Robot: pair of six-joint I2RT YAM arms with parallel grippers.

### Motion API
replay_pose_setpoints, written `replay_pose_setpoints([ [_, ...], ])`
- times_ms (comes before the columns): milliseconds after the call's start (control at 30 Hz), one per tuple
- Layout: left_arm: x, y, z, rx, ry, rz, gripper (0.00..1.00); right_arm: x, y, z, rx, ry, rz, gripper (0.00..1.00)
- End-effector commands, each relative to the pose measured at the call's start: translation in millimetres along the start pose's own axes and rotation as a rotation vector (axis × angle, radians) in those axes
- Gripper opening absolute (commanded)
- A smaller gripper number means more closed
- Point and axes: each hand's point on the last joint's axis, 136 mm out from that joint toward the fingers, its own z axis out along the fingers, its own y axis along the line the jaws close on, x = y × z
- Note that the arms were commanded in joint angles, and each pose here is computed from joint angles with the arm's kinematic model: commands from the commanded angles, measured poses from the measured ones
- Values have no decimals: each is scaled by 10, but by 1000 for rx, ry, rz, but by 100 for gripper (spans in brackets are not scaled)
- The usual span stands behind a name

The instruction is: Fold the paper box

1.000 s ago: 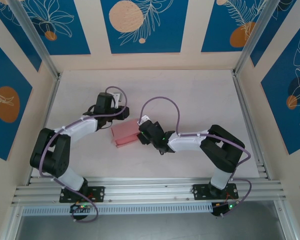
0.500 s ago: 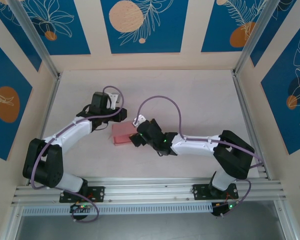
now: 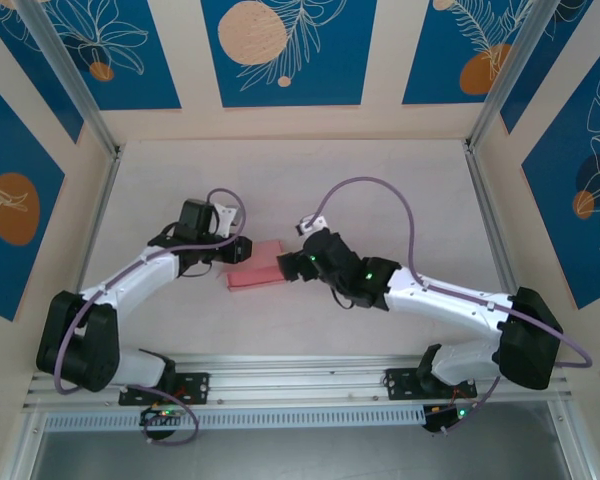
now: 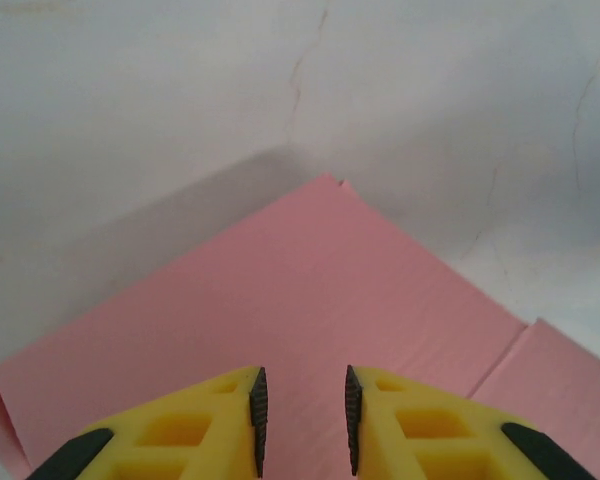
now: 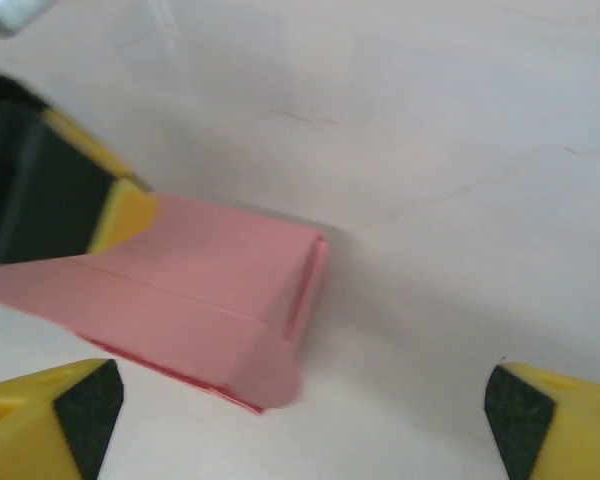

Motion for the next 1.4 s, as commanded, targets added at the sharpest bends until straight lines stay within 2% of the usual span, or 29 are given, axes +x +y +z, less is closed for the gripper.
replay_pose_setpoints([
  [0,169,6,87,31,46,-35,28,121,-58,-75,-38,115,159,87],
  [133,230,80,147,7,61,-34,28,166,-81,-62,-102,186,240,80],
  [367,344,204,278,-23,89,-48,28,267,-70,72,-172,274,315,60],
  [533,428,304,386,-54,93,-64,27,370,-2,172,-201,328,314,53],
  [700,332,355,349,-92,22,-63,30,555,159,293,-262,380,309,48],
  [767,200,299,257,-87,-32,-48,40,637,239,324,-281,396,297,48],
  [900,-65,149,29,-71,-127,-22,45,729,327,361,-283,427,280,51],
  [1000,-144,151,-157,-121,-153,1,53,696,358,372,-267,436,256,57],
  [1133,-14,354,-362,-280,-96,24,55,643,357,429,-229,470,238,63],
  [1200,112,409,-388,-313,-40,26,54,646,376,482,-220,500,235,65],
  [1367,392,257,-268,-192,81,17,56,652,495,615,-235,555,233,66],
])
